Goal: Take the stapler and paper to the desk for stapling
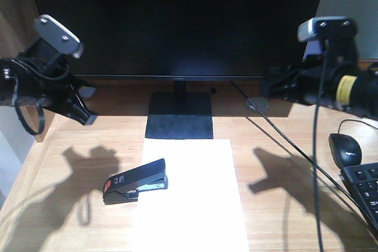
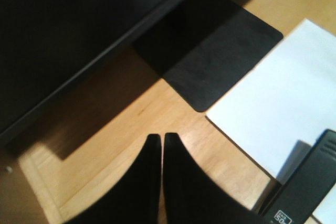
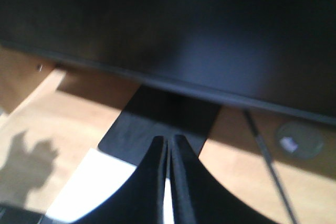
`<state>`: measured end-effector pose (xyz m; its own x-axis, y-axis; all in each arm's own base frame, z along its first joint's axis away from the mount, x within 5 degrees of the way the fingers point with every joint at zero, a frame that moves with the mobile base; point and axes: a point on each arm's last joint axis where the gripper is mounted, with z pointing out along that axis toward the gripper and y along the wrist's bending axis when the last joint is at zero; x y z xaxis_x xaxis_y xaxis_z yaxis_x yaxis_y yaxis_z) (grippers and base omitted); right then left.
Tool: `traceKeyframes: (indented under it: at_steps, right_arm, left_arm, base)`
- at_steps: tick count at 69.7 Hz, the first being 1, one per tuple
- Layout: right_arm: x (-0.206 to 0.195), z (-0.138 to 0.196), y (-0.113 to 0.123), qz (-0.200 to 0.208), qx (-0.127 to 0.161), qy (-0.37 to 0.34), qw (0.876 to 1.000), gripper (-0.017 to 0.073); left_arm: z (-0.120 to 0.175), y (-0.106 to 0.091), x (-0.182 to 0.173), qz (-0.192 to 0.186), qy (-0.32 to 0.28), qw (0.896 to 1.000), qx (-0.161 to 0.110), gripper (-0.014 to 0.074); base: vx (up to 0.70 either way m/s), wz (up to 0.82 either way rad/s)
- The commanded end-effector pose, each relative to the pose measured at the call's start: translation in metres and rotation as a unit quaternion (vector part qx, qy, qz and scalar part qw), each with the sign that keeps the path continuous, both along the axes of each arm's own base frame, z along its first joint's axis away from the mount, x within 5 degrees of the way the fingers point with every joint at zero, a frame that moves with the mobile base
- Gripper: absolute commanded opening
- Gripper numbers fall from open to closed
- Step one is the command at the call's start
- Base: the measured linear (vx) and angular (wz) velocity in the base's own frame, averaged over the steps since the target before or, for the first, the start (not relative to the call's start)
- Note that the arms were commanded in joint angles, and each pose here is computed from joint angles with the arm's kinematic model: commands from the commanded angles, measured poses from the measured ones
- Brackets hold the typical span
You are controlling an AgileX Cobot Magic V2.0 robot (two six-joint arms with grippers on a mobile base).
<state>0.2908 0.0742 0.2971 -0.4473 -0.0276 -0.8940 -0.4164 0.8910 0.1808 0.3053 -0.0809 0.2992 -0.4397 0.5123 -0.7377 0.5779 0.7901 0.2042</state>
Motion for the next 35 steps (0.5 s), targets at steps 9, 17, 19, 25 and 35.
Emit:
traceKeyframes:
  at_steps: [9,17,19,25,35]
  right_arm:
    - [-0.024,0.042,-0.02,-0.082,-0.03,-0.096,0.991,-0.0006]
    - [-0.044,0.039,-0.032,-0.129,-0.042,-0.11,0.985,-0.0006]
    - [-0.052,0.037,-0.034,-0.132,-0.044,-0.113,0.984,-0.0006]
    - [-0.07,0.036,-0.037,-0.129,-0.05,-0.125,0.983,-0.0006]
    - [-0.1,0.04,-0.04,-0.124,-0.039,-0.154,0.979,-0.0006]
  left_arm:
    - [0.038,0.012,-0.012,0.076,-0.064,0.995,-0.031,-0.0006]
    - [0.043,0.019,-0.024,0.104,-0.099,0.989,-0.037,-0.0006]
    - [0.043,0.021,-0.028,0.108,-0.108,0.987,-0.039,-0.0006]
    - [0.043,0.024,-0.039,0.119,-0.133,0.982,-0.052,-0.0006]
    - [0.039,0.03,-0.061,0.124,-0.189,0.971,-0.074,-0.0006]
  base:
    - [0.0,0.0]
    - [0.0,0.0]
    - [0.0,0.0]
    - [0.0,0.0]
    - [0.0,0.0]
